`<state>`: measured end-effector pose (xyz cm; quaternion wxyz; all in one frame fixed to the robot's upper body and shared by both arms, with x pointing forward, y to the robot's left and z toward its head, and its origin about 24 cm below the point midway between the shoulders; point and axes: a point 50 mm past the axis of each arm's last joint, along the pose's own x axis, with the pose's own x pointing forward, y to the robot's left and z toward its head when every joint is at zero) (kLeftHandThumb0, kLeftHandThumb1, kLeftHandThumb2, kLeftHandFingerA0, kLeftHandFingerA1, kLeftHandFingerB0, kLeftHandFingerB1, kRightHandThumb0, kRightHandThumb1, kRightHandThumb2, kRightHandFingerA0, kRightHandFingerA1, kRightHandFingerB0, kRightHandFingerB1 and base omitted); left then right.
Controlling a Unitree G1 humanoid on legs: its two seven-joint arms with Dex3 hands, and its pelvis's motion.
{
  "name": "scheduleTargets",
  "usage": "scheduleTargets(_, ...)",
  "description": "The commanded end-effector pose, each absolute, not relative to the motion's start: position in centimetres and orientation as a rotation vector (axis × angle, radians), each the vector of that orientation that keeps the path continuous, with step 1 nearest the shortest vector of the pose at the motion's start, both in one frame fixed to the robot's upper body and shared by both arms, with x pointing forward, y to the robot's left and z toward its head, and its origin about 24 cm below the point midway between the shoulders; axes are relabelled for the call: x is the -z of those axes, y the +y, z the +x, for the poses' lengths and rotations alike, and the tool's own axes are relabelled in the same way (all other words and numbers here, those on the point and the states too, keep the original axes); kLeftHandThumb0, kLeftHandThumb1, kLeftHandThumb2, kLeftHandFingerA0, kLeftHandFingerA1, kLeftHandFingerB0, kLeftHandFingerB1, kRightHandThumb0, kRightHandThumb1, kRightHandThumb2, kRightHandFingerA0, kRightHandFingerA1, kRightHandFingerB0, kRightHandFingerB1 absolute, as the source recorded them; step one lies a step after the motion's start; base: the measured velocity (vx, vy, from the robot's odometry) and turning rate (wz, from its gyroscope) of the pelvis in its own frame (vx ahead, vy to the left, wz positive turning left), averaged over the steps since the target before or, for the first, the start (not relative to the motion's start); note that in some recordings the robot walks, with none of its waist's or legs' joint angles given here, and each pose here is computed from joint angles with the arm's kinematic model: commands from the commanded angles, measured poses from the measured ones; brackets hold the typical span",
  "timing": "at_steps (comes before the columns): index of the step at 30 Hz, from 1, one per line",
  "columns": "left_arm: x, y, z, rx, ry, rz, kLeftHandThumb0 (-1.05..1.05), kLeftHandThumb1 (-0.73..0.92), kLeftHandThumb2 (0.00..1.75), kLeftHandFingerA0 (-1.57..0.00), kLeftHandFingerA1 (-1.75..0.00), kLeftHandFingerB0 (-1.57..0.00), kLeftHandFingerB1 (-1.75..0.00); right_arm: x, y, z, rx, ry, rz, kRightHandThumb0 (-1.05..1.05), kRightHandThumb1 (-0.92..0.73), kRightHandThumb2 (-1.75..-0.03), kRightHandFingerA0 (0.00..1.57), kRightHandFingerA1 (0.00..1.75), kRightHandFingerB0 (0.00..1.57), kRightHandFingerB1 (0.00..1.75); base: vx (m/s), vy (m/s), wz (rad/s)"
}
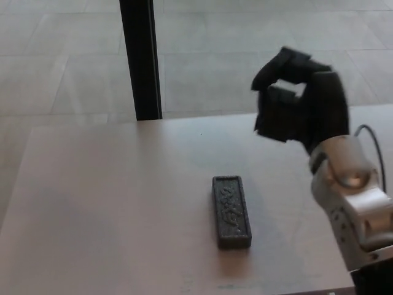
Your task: The robot uses its right hand to hold the eraser kept in the middle of the desk and use it to wipe the desk by swiping its surface twice
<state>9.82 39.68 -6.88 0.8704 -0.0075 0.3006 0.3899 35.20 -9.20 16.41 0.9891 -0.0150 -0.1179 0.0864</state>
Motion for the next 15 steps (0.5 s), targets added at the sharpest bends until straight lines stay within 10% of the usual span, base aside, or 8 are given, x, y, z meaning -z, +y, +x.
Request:
scheduleTargets(1,6.1,40.5,9.9,-0.817,0.592,0.020,-0.64,0.70,0.60,-0.58,-0.97,-0.59,-0.77,-13.8,-7.0,35.3,-0.207,-0.167,-0.127,-0.15,-0.40,-1.40,1.01,1.75,0.80,1.75,0.00,0.000,0.00)
scheduleTargets(15,6.0,40.4,10.4,-0.799,0.571,0.006,-0.66,0.69,0.60,-0.55,-0.98,-0.57,-0.77,-8.4,-6.5,34.5,-0.230,-0.075,-0.224,-0.18,-0.44,-1.36,0.97,1.75,0.75,1.73,0.00,0.000,0.00)
